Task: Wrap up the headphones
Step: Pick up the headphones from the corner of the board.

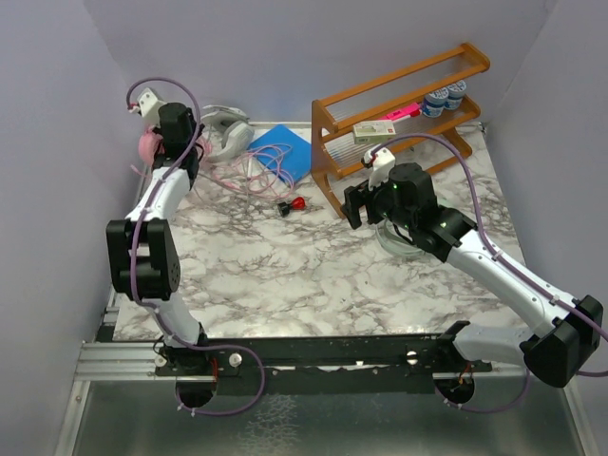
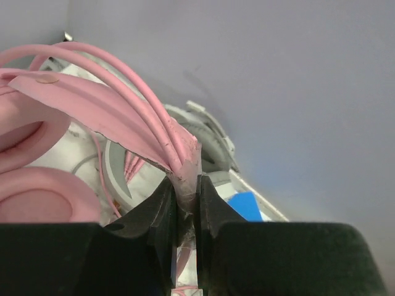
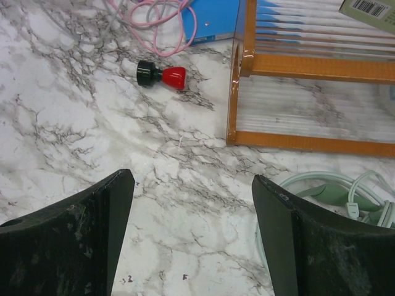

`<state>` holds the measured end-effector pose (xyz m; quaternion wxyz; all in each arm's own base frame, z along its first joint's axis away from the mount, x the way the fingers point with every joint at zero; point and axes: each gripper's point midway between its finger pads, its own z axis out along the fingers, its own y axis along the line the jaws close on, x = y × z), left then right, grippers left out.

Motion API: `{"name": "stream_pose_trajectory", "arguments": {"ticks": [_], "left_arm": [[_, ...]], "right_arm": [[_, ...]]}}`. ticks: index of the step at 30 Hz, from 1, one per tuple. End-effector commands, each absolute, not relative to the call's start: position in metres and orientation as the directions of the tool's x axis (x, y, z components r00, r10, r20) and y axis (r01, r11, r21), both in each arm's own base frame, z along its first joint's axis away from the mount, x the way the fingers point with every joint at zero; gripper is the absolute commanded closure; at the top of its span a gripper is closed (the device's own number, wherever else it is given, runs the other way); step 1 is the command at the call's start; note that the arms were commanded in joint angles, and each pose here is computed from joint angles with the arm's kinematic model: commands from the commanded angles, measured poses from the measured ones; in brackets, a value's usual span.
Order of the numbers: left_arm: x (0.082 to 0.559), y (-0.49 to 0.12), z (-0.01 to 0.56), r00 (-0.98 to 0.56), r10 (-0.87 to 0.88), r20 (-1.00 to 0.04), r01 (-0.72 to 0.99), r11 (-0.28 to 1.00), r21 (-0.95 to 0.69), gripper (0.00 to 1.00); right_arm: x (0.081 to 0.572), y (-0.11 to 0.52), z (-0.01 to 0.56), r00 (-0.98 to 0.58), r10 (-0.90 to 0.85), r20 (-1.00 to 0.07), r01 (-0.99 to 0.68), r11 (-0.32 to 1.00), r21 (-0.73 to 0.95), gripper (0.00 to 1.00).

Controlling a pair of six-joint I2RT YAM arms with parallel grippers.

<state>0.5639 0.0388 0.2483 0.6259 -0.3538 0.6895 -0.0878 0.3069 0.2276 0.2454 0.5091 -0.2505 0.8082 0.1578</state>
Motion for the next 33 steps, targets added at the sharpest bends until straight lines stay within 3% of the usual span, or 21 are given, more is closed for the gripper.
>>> {"name": "stream_pose_trajectory", "arguments": {"ticks": [1, 5, 8, 14, 23, 33], "left_arm": [[0.520, 0.054, 0.369, 0.286, -0.517, -0.807, -0.280, 0.760, -0.586, 0.88], [0.479, 0.054, 0.414, 0.366, -0.502, -0.783, -0.226, 0.769, -0.598, 0.88], [0.454, 0.036, 0.448, 0.382, -0.554, -0.739, -0.094, 0.773, -0.628, 0.88], [0.404, -0.003, 0.513, 0.354, -0.679, -0.643, 0.178, 0.724, -0.667, 0.89], [0.367, -0.010, 0.537, 0.332, -0.713, -0.617, 0.219, 0.695, -0.685, 0.89], [0.365, -0.014, 0.522, 0.290, -0.753, -0.591, 0.205, 0.652, -0.730, 0.89]], "right_arm": [[0.302, 0.234, 0.247, -0.347, -0.234, -0.908, -0.594, 0.804, 0.019, 0.16], [0.302, 0.237, 0.249, -0.339, -0.223, -0.914, -0.600, 0.799, 0.028, 0.16], [0.300, 0.248, 0.253, -0.324, -0.213, -0.922, -0.644, 0.763, 0.051, 0.17], [0.283, 0.296, 0.270, -0.266, -0.139, -0.954, -0.813, 0.564, 0.145, 0.18], [0.282, 0.402, 0.285, -0.133, -0.092, -0.987, -0.924, 0.371, 0.090, 0.24], [0.316, 0.507, 0.285, 0.055, -0.001, -0.999, -0.948, 0.314, -0.052, 0.24]]}}
